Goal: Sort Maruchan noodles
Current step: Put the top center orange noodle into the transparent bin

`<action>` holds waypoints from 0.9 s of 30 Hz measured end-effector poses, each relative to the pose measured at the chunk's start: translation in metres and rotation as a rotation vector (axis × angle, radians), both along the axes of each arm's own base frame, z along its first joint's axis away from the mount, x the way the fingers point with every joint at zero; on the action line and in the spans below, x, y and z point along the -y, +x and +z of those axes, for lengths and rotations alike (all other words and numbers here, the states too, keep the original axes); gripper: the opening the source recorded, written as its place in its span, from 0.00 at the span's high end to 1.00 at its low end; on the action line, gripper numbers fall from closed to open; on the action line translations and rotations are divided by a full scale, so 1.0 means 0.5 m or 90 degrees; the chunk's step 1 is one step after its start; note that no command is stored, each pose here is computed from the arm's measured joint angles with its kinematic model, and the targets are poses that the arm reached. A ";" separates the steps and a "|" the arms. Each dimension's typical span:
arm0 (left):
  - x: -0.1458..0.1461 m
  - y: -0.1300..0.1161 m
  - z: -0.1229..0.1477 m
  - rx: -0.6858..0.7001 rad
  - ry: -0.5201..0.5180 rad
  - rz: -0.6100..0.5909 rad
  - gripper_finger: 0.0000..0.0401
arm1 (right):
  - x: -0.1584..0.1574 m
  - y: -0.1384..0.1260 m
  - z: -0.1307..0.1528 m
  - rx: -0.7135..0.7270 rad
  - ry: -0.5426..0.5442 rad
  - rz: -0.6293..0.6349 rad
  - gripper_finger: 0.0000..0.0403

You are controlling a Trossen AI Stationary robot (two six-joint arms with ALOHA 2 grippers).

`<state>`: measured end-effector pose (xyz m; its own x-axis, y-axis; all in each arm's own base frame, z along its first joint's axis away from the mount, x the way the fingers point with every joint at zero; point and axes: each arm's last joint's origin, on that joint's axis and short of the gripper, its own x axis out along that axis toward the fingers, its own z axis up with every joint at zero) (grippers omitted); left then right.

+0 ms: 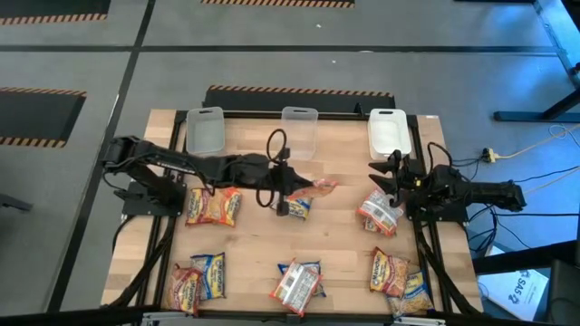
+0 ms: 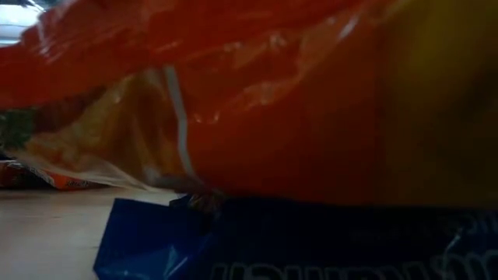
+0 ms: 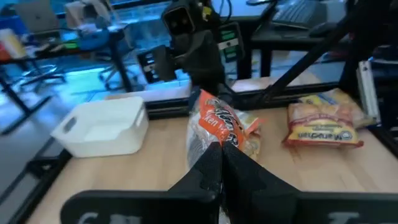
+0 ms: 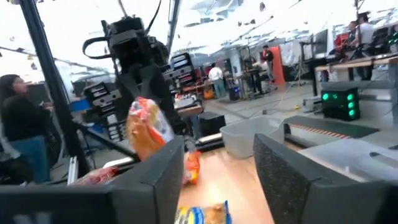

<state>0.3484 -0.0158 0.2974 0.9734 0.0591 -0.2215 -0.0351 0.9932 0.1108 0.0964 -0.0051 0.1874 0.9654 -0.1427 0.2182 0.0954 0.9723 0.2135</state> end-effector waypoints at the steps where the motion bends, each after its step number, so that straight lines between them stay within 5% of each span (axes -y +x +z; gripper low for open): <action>1: -0.005 0.000 -0.005 0.009 -0.007 -0.007 1.00 | -0.001 0.002 -0.002 -0.007 0.003 0.010 0.51; 11: -0.054 -0.032 -0.058 0.180 -0.092 -0.004 1.00 | -0.005 0.040 0.000 -0.019 -0.034 0.050 0.41; 18: -0.075 -0.040 -0.071 0.190 -0.092 -0.012 1.00 | -0.004 0.089 0.003 -0.080 -0.067 0.046 0.45; 27: -0.120 -0.046 -0.077 0.165 -0.064 -0.083 1.00 | 0.010 0.178 0.083 -0.166 -0.173 0.010 0.44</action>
